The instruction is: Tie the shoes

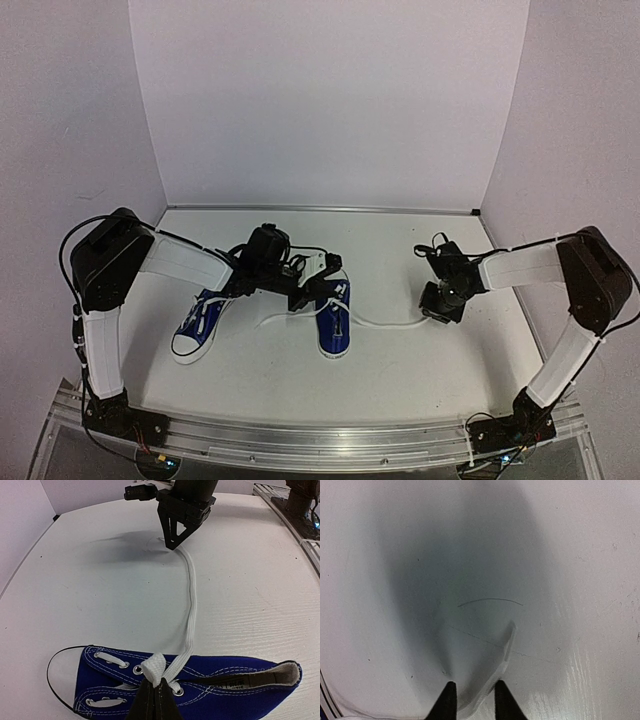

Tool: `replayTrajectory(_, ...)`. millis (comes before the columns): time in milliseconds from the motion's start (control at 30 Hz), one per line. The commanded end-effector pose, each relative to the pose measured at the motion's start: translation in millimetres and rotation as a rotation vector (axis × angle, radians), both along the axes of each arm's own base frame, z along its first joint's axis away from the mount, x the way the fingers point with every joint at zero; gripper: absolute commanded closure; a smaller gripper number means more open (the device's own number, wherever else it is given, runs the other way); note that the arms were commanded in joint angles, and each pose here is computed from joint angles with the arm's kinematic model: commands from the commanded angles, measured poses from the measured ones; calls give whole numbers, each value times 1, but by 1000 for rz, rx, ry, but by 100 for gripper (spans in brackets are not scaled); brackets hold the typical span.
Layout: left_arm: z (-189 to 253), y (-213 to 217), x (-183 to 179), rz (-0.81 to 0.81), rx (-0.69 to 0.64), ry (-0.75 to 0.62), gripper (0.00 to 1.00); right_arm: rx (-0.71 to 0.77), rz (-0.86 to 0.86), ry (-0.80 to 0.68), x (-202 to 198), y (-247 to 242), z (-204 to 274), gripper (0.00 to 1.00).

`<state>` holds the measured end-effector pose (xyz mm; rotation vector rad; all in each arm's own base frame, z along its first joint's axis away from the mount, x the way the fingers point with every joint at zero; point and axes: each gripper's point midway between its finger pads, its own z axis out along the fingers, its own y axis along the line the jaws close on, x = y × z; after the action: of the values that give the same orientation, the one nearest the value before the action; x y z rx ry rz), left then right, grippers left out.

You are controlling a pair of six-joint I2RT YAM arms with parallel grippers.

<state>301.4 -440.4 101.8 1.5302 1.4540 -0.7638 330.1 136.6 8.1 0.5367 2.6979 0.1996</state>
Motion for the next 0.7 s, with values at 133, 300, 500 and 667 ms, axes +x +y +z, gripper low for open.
replayTrajectory(133,13,-2,4,-4,-37,-45,100,-119,-60,27,-24,-32,-8,100)
replayTrajectory(300,12,6,9,16,-43,-38,100,-169,-181,-32,-34,-61,15,100)
replayTrajectory(500,14,19,9,24,-70,-66,100,-174,-248,-69,-38,-79,30,100)
replayTrajectory(667,20,19,4,3,-119,-85,100,-190,-260,-44,-44,-87,23,100)
